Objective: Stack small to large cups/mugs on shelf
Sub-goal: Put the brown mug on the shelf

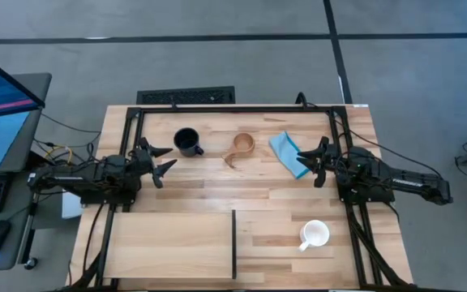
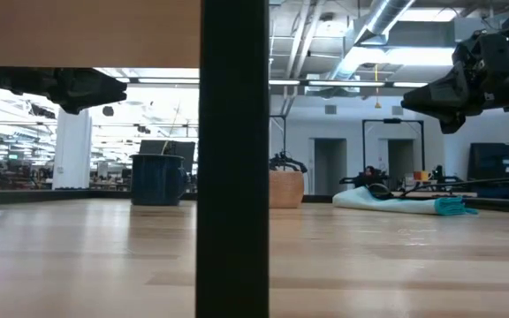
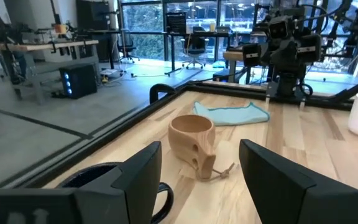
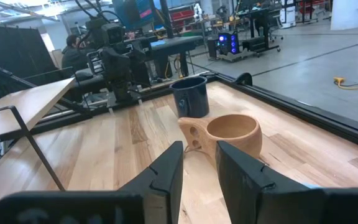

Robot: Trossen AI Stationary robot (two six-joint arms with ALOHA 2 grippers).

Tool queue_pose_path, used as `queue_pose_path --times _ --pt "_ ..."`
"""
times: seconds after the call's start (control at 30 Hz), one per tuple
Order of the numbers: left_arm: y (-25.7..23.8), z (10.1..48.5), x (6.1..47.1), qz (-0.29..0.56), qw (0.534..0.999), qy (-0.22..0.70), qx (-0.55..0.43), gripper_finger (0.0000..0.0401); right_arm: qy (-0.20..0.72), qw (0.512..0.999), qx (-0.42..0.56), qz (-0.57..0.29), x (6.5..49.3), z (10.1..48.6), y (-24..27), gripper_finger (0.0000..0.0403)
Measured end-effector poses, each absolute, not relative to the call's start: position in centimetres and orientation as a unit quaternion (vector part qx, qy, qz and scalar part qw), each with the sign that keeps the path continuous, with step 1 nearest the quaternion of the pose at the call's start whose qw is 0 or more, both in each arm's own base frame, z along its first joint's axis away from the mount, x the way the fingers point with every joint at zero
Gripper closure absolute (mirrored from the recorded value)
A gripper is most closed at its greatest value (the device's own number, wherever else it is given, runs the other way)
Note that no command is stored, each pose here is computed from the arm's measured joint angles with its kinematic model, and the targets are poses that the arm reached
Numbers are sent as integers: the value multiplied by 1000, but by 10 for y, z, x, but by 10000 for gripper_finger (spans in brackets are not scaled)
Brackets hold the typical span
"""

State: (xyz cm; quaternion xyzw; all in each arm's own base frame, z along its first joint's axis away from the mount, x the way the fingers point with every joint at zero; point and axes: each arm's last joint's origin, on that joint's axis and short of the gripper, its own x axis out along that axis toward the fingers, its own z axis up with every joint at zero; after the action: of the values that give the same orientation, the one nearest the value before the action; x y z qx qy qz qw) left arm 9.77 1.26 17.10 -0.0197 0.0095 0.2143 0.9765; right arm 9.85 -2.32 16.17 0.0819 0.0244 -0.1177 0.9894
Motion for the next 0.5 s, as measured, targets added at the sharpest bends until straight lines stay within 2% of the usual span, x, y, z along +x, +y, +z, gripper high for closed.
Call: queue_pose_path --times 0.33,0.5 --pt "13 171 98 214 976 4 -42 192 21 988 72 -137 98 162 -25 284" --pt "13 171 98 215 976 3 -42 192 -17 973 144 -179 98 166 -27 284"
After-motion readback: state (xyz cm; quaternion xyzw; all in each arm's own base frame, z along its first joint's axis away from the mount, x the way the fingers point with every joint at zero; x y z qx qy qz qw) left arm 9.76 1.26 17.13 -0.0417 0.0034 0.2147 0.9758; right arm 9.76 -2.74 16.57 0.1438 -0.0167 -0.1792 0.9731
